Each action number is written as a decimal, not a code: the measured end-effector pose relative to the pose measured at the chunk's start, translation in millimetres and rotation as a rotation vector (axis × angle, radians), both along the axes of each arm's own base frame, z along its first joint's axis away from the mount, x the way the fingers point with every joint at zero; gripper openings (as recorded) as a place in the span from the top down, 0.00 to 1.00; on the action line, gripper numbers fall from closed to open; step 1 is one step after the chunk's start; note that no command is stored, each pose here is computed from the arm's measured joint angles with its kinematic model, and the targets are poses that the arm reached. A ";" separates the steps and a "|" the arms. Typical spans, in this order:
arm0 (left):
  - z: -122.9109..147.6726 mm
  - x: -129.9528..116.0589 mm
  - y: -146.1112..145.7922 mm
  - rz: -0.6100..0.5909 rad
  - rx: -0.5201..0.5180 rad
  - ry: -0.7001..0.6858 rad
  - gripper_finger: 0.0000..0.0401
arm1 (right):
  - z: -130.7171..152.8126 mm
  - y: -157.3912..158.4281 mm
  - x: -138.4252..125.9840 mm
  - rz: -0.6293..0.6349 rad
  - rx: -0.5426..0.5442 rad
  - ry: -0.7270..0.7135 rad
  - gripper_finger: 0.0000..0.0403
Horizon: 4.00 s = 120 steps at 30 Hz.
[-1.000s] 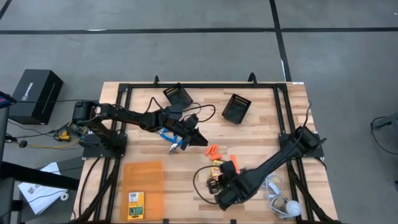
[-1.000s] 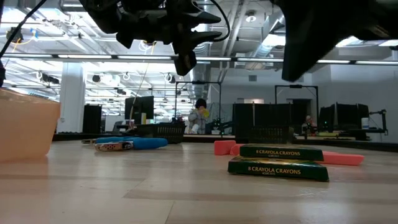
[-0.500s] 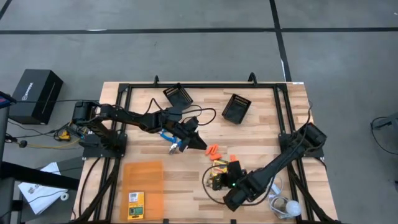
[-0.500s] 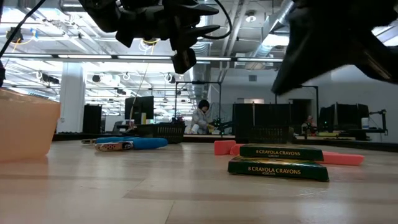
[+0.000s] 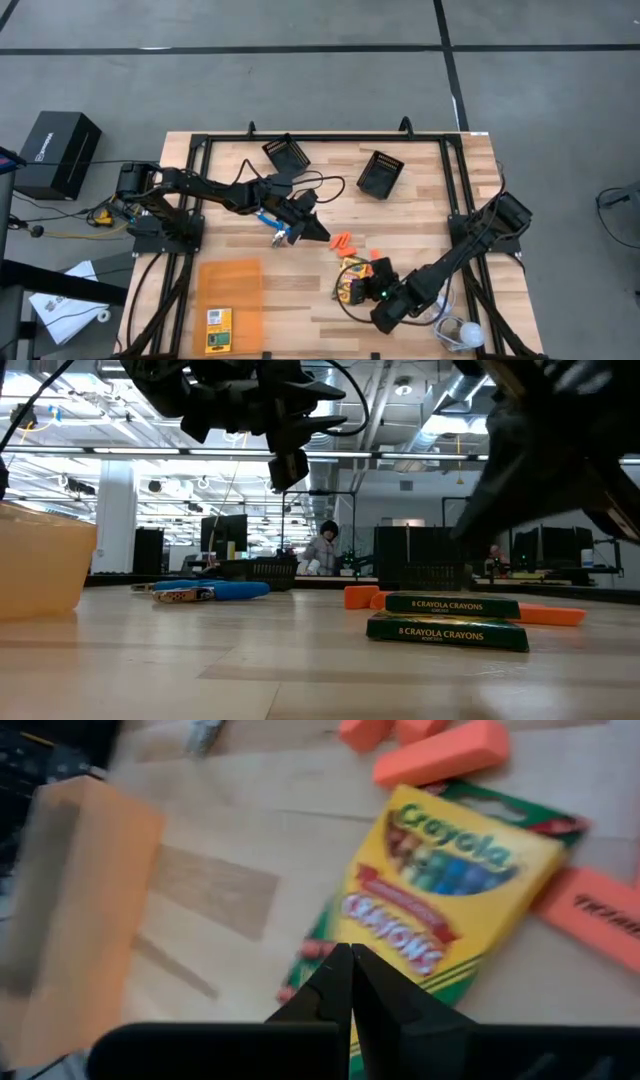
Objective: Pick & Place School Supplies
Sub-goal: Put the crayon box into the orange transparent bin
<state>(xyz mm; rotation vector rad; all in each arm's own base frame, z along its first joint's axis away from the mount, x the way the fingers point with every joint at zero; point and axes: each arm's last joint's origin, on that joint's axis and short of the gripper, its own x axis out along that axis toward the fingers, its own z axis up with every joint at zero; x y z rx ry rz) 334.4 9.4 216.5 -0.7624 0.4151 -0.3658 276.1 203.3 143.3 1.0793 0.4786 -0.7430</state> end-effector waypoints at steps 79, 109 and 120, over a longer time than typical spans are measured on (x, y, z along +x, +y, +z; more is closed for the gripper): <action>-10.3 10.9 20.8 -0.287 0.385 0.167 0.81 | -39.6 -10.3 -33.3 0.127 0.182 -0.024 1.00; -2.0 77.2 57.4 -0.303 0.499 0.129 0.81 | -35.6 -17.8 -24.0 0.103 0.187 -0.052 1.00; -3.6 75.6 56.4 -0.316 0.498 0.147 0.81 | -39.6 -20.6 -27.9 0.097 0.180 -0.028 1.00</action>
